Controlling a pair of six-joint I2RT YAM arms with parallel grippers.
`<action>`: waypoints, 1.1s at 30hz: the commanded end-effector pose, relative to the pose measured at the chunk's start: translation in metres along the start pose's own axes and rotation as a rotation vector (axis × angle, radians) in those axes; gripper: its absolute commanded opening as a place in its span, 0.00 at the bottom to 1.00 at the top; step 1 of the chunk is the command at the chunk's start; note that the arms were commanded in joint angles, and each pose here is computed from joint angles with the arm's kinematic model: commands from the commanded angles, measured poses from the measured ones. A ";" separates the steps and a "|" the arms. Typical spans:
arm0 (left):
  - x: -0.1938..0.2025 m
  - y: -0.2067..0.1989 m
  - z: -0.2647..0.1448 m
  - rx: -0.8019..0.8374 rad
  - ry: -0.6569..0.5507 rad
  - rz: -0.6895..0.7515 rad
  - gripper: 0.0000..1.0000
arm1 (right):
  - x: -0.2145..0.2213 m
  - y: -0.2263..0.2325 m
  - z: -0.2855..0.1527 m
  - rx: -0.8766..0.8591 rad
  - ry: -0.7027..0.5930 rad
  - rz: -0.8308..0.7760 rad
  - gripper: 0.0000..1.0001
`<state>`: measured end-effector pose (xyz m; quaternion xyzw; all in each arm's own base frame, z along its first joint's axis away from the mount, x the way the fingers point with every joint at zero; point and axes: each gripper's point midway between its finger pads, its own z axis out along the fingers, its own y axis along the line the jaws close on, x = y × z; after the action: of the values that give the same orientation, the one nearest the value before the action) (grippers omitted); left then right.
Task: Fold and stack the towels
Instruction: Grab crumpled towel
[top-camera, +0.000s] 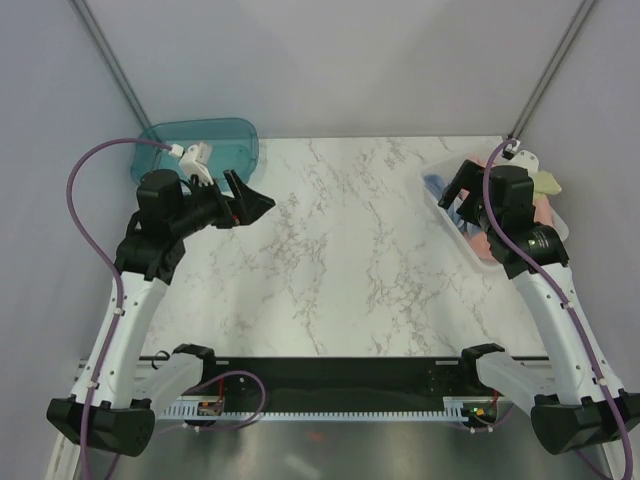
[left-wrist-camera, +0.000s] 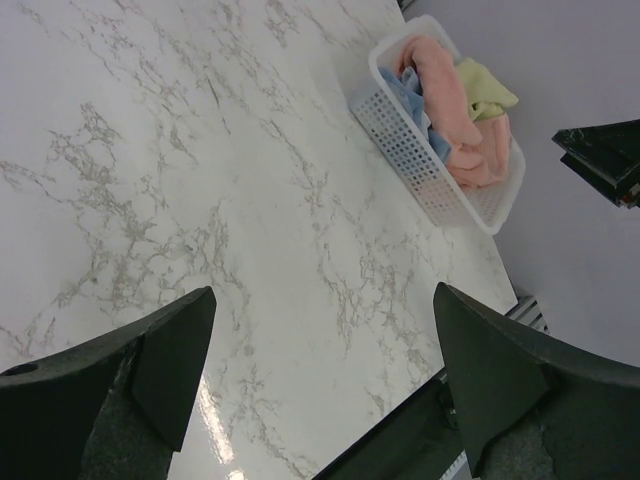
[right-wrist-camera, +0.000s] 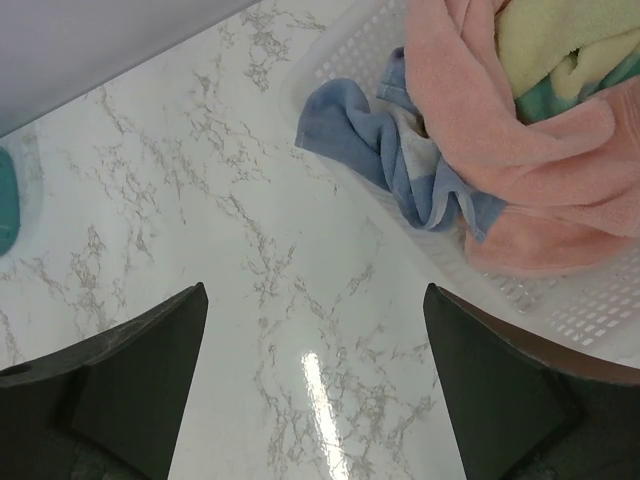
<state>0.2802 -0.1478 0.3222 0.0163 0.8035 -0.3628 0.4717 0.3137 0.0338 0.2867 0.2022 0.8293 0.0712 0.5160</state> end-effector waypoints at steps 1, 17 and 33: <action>-0.003 -0.019 -0.008 0.080 -0.008 0.034 0.98 | -0.006 0.002 -0.005 -0.011 -0.019 0.013 0.98; 0.043 -0.053 -0.010 0.131 0.057 0.121 1.00 | -0.027 -0.086 0.141 0.305 0.115 -0.130 0.72; 0.057 -0.034 -0.005 0.069 0.080 0.121 1.00 | -0.013 -0.095 0.200 0.154 0.249 -0.234 0.00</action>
<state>0.2314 -0.1896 0.3008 0.0824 0.8079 -0.3707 0.4507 0.4469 -0.0845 0.1377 0.1503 0.9237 -0.0681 0.3458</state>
